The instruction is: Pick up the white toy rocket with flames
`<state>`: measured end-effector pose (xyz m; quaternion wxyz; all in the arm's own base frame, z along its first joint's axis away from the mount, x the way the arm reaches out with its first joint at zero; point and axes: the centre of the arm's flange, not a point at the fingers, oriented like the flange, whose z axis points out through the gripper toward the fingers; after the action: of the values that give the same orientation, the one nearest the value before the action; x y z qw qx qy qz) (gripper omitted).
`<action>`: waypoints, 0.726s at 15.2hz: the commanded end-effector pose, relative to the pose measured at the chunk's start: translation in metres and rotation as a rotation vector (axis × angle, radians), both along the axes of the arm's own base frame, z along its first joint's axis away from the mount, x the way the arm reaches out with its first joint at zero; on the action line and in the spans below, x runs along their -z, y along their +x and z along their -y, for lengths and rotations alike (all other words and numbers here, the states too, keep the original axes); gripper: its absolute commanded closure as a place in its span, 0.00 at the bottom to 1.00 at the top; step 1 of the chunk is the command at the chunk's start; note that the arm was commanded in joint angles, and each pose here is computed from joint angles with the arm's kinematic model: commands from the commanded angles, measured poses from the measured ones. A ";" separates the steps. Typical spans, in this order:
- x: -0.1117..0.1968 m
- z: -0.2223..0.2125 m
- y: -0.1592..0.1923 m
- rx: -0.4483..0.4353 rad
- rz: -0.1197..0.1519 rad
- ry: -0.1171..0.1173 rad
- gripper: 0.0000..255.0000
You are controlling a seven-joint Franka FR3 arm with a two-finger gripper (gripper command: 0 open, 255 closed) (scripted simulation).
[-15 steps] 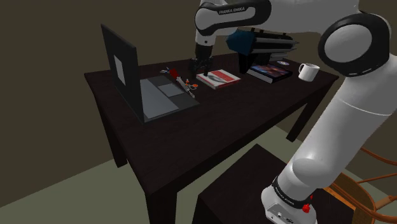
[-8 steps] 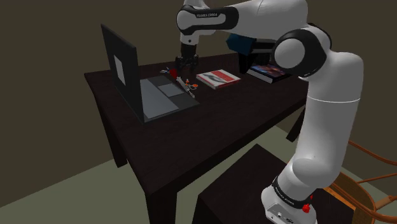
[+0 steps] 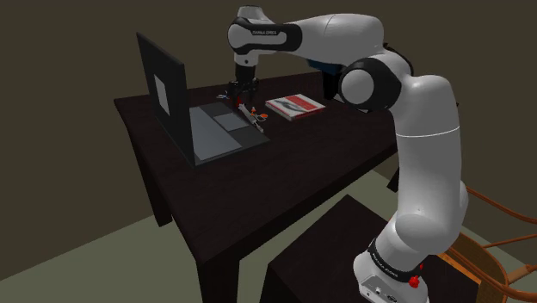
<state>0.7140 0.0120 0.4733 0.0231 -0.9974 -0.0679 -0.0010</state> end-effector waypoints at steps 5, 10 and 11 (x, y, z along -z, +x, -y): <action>0.018 0.000 -0.001 0.000 0.000 0.000 1.00; 0.016 0.000 -0.004 0.000 0.000 0.000 1.00; 0.017 -0.001 -0.005 0.000 0.001 0.000 1.00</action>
<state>0.7102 0.0213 0.4656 0.0282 -0.9969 -0.0730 -0.0094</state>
